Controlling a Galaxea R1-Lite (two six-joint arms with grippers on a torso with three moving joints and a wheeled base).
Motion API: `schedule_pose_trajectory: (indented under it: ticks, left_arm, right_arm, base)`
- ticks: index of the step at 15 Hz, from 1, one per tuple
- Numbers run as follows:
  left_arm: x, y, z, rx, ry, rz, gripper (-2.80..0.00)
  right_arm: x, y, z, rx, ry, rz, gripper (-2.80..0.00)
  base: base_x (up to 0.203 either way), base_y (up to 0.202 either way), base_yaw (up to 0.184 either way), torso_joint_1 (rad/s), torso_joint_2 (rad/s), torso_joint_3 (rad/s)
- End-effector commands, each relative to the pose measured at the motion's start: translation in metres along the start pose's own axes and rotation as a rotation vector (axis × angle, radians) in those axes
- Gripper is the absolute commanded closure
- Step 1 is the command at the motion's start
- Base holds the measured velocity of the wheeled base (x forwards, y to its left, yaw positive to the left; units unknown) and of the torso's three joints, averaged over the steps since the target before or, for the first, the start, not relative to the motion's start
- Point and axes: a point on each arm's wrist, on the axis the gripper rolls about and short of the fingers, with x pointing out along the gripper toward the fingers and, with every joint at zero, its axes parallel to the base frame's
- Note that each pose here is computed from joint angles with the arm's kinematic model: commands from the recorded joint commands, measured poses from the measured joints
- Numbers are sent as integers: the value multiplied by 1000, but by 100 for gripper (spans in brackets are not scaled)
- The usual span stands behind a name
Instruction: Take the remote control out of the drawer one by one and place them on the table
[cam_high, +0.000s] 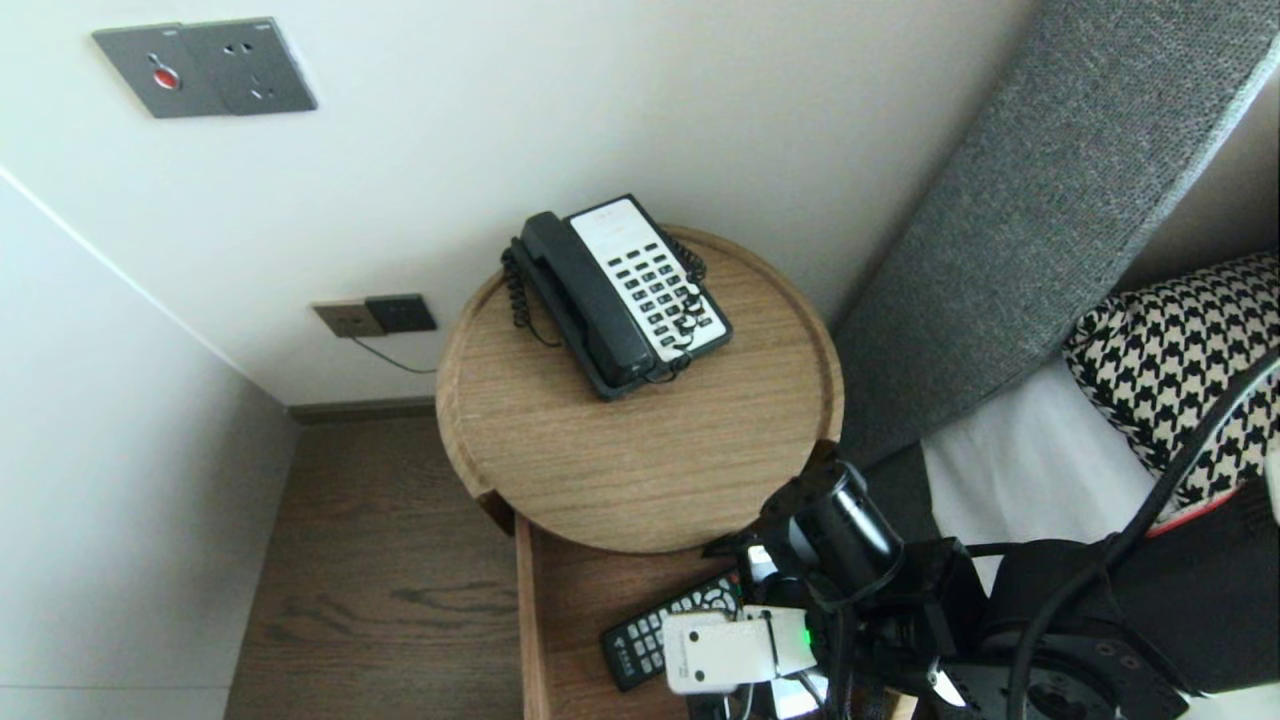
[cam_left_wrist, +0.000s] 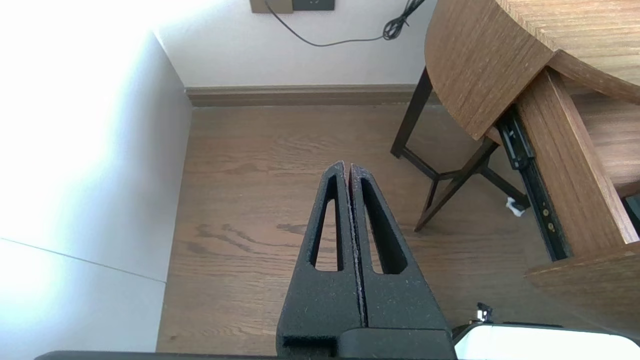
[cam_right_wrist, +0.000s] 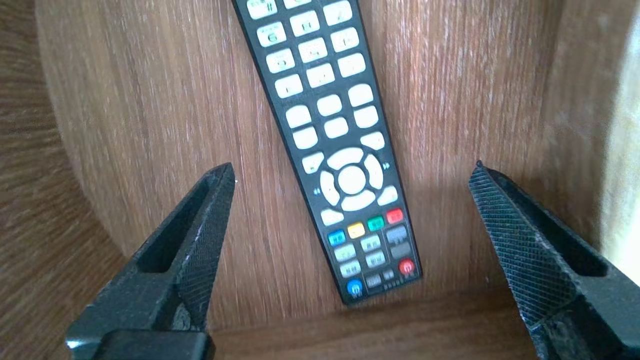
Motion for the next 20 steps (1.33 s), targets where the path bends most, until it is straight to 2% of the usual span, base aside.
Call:
schedule_pose_trajectory:
  ticks: [1, 11, 20]
  left_arm:
    - [0, 0, 0, -1, -1, 1, 0]
    - [0, 0, 0, -1, -1, 1, 0]
    - [0, 0, 0, -1, -2, 1, 0]
  right_arm:
    - [5, 3, 2, -13, 1, 14, -280]
    - [4, 3, 0, -3, 6, 15, -280]
    - [0, -5, 0, 11, -3, -18, -280]
  base:
    - [0, 0, 0, 0, 0, 0]
    - [0, 0, 0, 0, 0, 0]
    - [0, 0, 0, 0, 0, 0]
